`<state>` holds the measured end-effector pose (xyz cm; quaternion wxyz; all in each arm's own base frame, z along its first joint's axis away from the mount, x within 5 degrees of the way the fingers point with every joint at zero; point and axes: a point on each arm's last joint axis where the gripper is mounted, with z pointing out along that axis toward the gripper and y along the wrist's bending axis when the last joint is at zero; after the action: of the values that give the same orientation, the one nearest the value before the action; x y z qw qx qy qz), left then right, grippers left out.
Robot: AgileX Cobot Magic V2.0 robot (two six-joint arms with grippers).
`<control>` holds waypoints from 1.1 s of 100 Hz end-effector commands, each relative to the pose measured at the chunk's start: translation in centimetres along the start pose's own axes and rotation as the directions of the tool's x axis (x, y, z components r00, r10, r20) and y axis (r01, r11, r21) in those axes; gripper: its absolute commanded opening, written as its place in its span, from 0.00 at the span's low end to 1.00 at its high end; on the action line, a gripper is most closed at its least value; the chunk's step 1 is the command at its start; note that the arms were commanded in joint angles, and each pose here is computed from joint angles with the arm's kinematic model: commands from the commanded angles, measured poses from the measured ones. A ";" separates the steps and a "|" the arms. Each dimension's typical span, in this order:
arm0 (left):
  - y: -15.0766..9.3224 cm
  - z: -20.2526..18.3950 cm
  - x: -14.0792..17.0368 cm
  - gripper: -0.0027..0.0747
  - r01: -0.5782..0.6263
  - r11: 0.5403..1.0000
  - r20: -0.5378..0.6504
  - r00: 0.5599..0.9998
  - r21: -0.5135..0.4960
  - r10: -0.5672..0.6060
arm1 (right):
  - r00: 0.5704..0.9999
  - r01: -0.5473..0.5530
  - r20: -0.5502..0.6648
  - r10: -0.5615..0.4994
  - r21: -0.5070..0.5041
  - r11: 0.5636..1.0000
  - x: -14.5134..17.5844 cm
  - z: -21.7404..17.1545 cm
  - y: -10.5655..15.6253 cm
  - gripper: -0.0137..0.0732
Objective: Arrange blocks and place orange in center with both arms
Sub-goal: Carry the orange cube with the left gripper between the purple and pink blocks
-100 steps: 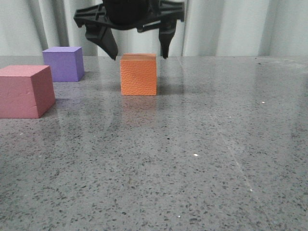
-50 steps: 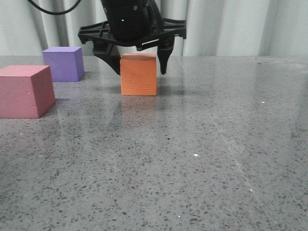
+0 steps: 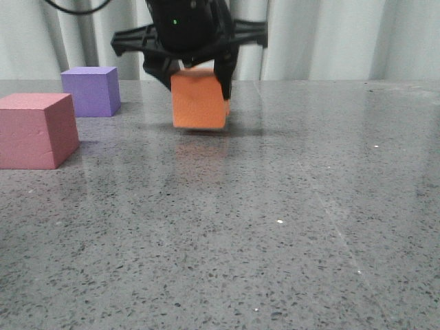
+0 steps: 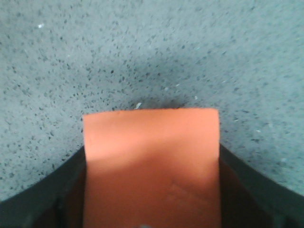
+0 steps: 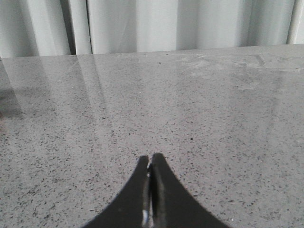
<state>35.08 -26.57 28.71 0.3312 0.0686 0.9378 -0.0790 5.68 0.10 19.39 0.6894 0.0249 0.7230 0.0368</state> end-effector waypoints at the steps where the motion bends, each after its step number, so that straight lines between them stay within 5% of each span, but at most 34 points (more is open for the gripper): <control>1: -0.2 -5.5 -2.7 0.32 -0.018 0.996 0.169 0.986 0.083 0.003 | 0.992 0.009 0.123 -0.008 -0.009 1.000 -1.4 -0.3 0.1 0.08; 19: 1.7 -9.1 -4.0 0.32 -0.016 0.998 0.257 0.966 0.061 -0.001 | 0.992 0.009 0.123 -0.008 -0.009 1.000 -1.4 -0.3 0.1 0.08; 43: 6.3 -12.6 -4.6 0.32 0.015 0.996 0.297 0.955 -0.087 0.012 | 0.992 0.009 0.123 -0.008 -0.009 1.000 -1.4 -0.3 0.1 0.08; 78: 12.7 -12.4 -0.4 0.32 0.088 0.987 0.278 0.959 -0.134 -0.048 | 0.992 0.009 0.123 -0.008 -0.009 1.000 -1.4 -0.3 0.1 0.08; 110: 13.2 -10.7 0.2 0.32 0.099 0.991 0.284 0.956 -0.094 -0.069 | 0.992 0.009 0.123 -0.008 -0.009 1.000 -1.4 -0.3 0.1 0.08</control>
<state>30.88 -11.41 33.31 0.4078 -0.0050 0.9129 -0.0170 5.68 0.10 19.39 0.6894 0.0249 0.7230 0.0368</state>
